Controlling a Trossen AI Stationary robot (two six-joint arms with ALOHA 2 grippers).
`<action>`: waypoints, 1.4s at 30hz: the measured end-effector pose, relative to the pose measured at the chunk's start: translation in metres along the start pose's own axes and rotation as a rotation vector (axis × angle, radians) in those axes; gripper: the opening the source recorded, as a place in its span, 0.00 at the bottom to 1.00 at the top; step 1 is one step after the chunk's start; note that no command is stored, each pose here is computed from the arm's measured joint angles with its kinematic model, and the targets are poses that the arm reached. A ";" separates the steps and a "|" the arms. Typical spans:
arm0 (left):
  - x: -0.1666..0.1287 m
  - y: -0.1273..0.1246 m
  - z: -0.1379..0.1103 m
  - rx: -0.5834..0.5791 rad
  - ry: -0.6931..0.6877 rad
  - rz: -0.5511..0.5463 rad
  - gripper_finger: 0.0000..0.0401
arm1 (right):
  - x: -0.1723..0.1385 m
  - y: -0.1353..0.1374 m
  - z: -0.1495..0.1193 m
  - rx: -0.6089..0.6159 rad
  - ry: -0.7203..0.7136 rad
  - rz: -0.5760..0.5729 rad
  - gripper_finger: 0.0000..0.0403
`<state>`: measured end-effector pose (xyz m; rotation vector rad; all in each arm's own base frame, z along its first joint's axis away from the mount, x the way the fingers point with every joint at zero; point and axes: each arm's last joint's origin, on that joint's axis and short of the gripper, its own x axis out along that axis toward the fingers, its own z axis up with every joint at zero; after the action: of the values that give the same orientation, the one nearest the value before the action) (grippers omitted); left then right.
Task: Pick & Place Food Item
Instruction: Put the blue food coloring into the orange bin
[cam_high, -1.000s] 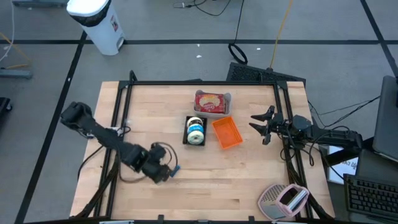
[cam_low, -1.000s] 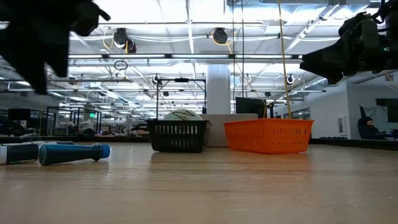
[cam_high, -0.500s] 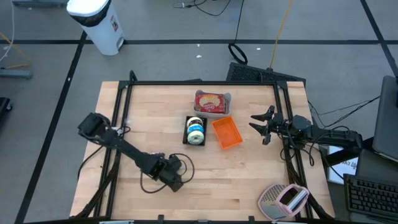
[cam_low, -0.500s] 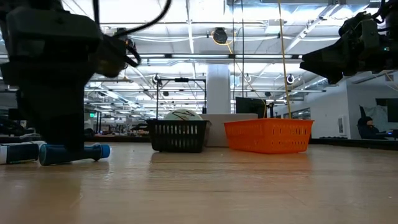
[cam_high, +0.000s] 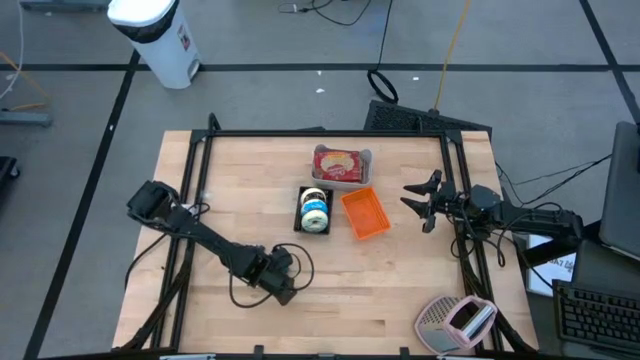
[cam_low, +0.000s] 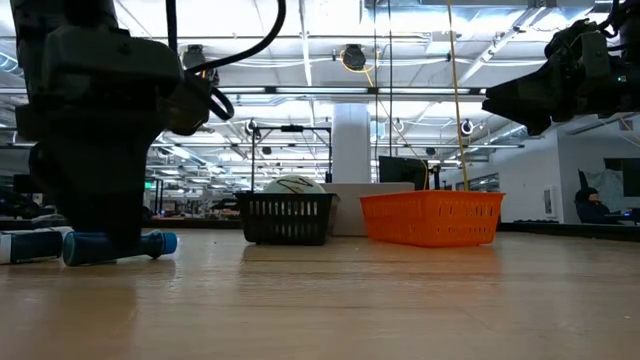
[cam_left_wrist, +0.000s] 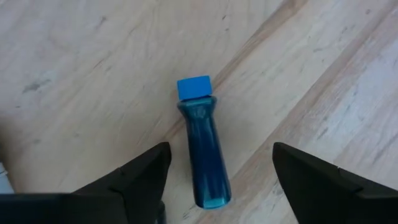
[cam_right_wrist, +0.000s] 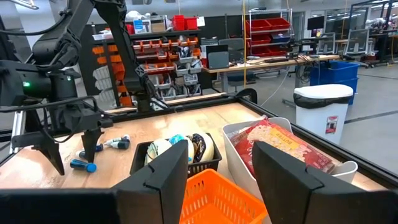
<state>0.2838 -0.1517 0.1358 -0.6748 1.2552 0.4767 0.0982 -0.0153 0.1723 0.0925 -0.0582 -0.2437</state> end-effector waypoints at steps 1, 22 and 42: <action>0.000 0.000 0.000 -0.002 0.001 0.004 0.68 | 0.000 0.000 0.000 0.000 0.000 0.000 0.41; -0.007 0.008 0.032 0.224 -0.126 -0.011 0.24 | 0.000 0.000 0.000 0.000 0.000 0.000 0.41; -0.081 0.035 0.079 0.501 -0.327 -0.089 0.06 | 0.000 0.000 0.002 0.239 -0.025 0.007 0.41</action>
<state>0.2952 -0.0690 0.2197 -0.2138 0.9744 0.1745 0.0981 -0.0152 0.1748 0.3273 -0.1125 -0.2306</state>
